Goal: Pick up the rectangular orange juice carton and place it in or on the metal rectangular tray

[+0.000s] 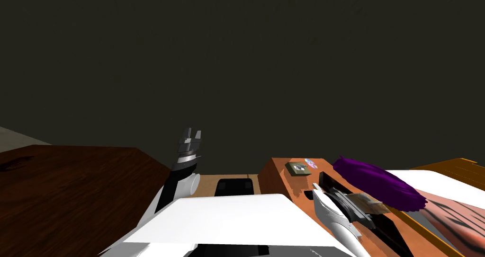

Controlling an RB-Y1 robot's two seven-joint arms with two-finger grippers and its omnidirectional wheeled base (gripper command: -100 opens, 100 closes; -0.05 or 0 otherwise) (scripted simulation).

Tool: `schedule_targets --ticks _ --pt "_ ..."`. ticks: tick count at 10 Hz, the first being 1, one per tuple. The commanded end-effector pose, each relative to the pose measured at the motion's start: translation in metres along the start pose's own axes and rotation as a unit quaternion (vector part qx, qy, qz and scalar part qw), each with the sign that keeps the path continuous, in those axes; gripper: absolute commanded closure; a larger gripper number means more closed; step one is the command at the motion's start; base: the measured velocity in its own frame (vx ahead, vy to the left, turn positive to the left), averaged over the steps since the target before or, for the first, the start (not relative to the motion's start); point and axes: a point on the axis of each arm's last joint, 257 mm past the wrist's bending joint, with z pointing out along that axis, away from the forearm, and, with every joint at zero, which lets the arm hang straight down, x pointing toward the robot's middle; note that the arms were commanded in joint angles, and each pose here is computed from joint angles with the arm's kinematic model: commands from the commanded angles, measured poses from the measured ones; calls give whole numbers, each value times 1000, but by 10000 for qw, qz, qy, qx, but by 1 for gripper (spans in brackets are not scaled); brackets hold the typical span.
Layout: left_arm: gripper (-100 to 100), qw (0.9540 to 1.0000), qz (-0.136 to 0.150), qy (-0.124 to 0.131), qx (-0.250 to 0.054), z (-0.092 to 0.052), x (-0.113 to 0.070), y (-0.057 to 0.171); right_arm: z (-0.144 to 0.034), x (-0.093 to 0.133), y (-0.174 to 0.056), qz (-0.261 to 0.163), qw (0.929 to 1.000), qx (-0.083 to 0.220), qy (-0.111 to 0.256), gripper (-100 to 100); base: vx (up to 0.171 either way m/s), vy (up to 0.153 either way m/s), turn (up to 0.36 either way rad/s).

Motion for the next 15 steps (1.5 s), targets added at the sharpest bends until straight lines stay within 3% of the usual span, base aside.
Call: schedule_targets --ticks 1,5,6,7,11,12,13,15 --pt "0 10000 0 0 0 0 0 0 11 -14 -7 -33 9999 77 -101 100 62 -238 18" --pt "0 10000 0 0 0 0 0 0 34 -37 -27 -123 9992 290 -262 100 61 -224 1" --pt "0 10000 0 0 0 0 0 0 31 -33 -20 -109 9993 247 -241 100 26 -97 1" --pt "0 10000 -1 0 0 0 0 0 33 -35 -21 -107 9993 261 -256 -100 5 -22 3" --pt "0 10000 -3 -1 1 0 0 0 33 -35 -21 -107 9993 260 -257 -100 1 -2 0" --pt "0 10000 -3 -1 1 0 0 0 33 -35 -21 -106 9993 258 -256 0 0 0 0" --pt "0 10000 -3 -1 1 0 0 0 45 -51 -20 -107 9993 244 -277 -100 14 47 -35" --pt "0 10000 -3 -1 1 0 0 0 57 -67 -19 -103 9992 226 -302 -100 -2 91 -42"
